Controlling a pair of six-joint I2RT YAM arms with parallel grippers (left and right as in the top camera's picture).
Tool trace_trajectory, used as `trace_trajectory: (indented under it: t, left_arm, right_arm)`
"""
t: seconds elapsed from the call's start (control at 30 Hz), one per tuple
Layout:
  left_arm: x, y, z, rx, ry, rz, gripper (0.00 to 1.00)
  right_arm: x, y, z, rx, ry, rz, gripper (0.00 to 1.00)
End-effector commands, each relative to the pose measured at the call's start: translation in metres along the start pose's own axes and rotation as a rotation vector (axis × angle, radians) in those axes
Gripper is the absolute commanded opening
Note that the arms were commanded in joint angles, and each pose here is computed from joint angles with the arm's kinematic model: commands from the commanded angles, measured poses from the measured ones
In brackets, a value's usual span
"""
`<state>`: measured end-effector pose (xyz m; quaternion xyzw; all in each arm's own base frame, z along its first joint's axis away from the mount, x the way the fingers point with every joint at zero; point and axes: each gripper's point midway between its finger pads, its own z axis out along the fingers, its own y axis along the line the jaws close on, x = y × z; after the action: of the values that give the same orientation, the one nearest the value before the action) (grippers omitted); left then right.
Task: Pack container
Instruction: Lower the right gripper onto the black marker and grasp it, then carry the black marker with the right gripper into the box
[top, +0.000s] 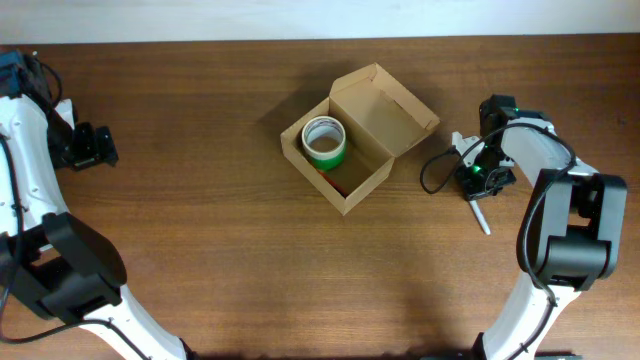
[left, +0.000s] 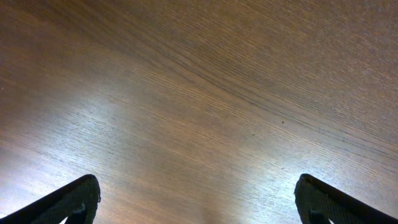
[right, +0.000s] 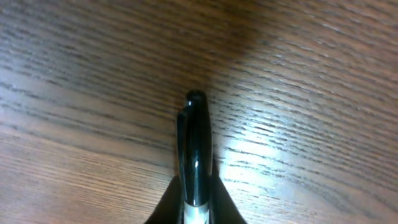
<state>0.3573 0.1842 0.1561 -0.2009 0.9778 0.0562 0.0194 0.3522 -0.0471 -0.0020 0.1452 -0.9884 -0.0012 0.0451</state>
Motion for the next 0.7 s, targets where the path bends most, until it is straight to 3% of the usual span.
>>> trace_trajectory:
  t: [0.0, 0.23, 0.33, 0.53, 0.67]
  left_arm:
    - [0.002, -0.001, 0.005, 0.008, 0.017, 0.015, 1.00]
    - [0.002, -0.001, 0.005, 0.008, 0.017, 0.015, 1.00]
    - [0.002, -0.001, 0.005, 0.008, 0.017, 0.015, 1.00]
    - [0.002, -0.001, 0.005, 0.008, 0.017, 0.015, 1.00]
    - [0.002, -0.001, 0.005, 0.008, 0.017, 0.015, 1.00]
  right_arm:
    - [0.007, 0.002, 0.011, 0.003, 0.036, 0.052, 0.04]
    - [-0.015, 0.011, -0.016, -0.068, -0.052, 0.080, 0.04]
    - [-0.040, 0.022, -0.064, -0.131, -0.153, 0.065, 0.04]
    - [-0.076, 0.050, -0.207, -0.108, -0.361, 0.038, 0.04]
    - [-0.089, 0.099, -0.287, -0.068, -0.540, -0.085, 0.04]
